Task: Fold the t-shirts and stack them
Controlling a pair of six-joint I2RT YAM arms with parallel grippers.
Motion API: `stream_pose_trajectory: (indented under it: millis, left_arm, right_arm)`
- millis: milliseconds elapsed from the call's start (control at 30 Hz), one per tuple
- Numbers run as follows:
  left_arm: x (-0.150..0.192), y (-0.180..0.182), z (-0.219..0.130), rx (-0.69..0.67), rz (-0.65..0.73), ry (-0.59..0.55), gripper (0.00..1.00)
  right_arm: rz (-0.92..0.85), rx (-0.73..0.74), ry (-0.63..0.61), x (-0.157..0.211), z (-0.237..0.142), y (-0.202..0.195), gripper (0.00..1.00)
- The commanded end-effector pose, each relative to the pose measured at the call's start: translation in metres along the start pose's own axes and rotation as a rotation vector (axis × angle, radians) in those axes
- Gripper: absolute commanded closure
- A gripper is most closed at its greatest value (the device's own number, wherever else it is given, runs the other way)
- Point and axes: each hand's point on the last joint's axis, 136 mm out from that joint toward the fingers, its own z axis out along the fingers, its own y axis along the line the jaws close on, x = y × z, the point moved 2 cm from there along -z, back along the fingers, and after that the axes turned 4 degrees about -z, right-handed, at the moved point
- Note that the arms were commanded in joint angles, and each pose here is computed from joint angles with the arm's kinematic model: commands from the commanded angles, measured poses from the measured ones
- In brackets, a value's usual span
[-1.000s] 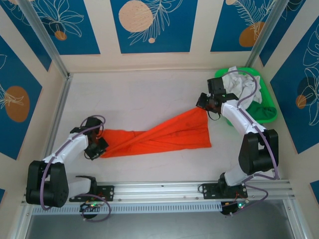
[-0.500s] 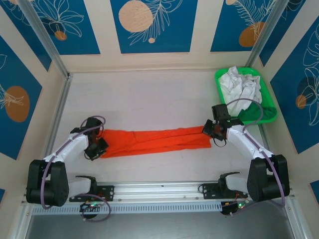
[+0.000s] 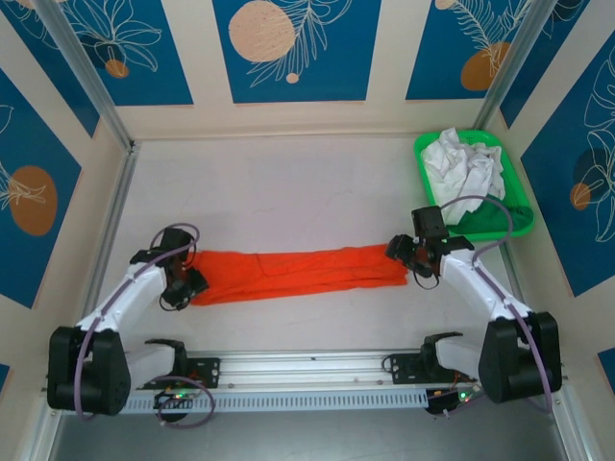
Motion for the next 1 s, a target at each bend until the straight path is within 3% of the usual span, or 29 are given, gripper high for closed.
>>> stream_pose_trajectory:
  millis: [0, 100, 167, 333, 433, 667, 967]
  left_arm:
    - [-0.011, -0.007, -0.030, 0.046, 0.022, -0.072, 0.45]
    - [-0.020, -0.030, -0.042, 0.154, 0.037, -0.108, 0.35]
    - [-0.022, -0.047, -0.035, 0.218, 0.024, -0.084, 0.36]
    - [-0.029, -0.058, 0.006, 0.165, -0.015, -0.007, 0.68]
    - [-0.033, -0.060, 0.026, 0.130, -0.027, 0.016, 0.78]
    - [-0.065, -0.078, 0.061, 0.059, -0.001, 0.014, 0.81]
    - [-0.139, -0.158, 0.100, 0.066, 0.102, 0.021, 0.77]
  right_arm:
    - [-0.087, -0.069, -0.058, -0.011, -0.012, 0.020, 0.29]
    - [-0.144, -0.122, -0.045, -0.015, -0.005, 0.046, 0.29]
    - [-0.161, -0.137, -0.009, -0.014, 0.008, 0.063, 0.34]
    - [-0.168, -0.121, 0.109, 0.000, 0.048, 0.096, 0.46]
    - [-0.156, -0.086, 0.169, 0.011, 0.066, 0.096, 0.49]
    - [-0.129, -0.034, 0.231, 0.027, 0.080, 0.079, 0.55]
    - [-0.138, -0.044, 0.283, 0.053, 0.078, 0.078, 0.55]
